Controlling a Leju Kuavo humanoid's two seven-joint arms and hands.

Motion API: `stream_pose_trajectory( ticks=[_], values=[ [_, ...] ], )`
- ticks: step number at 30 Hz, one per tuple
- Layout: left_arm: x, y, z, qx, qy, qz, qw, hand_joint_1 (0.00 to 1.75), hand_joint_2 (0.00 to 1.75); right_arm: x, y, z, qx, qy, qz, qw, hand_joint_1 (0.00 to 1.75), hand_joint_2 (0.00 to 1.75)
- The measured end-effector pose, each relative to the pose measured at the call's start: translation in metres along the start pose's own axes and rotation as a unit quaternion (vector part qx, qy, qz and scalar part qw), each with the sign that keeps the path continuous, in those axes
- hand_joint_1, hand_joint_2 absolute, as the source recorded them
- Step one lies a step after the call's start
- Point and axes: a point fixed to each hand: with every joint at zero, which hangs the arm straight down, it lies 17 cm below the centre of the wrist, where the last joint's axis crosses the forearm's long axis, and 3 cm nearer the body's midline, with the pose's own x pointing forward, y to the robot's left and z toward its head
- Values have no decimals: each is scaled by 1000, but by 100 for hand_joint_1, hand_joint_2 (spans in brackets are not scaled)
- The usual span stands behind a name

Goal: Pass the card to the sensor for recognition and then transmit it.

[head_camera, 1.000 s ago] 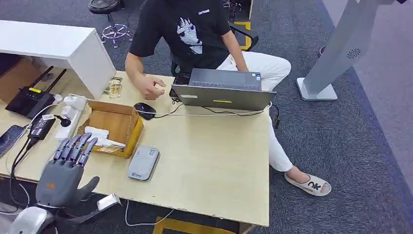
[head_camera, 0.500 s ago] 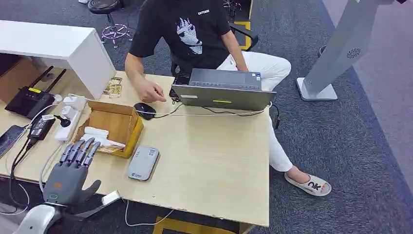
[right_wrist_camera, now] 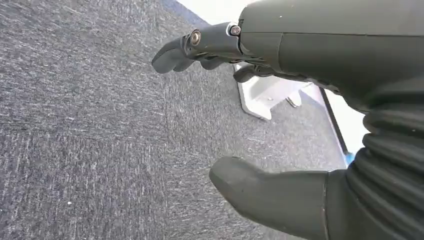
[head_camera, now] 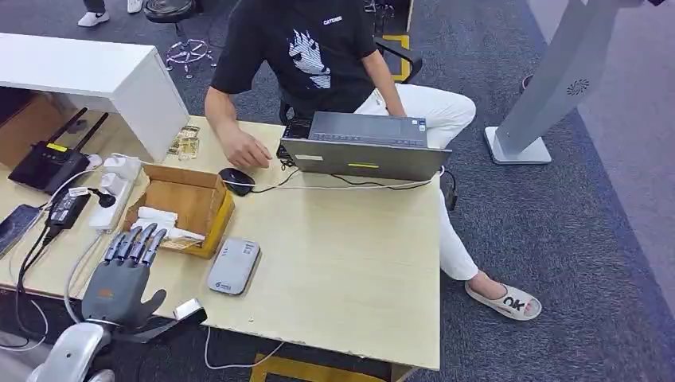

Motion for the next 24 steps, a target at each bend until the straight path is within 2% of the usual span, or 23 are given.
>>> stream_pose_trajectory(
  ticks=[24],
  values=[
    [-20,-26,-38,-9,33,-43,998,0,175,8,-1,0,-2,-17,24,1000,0,175]
  ],
)
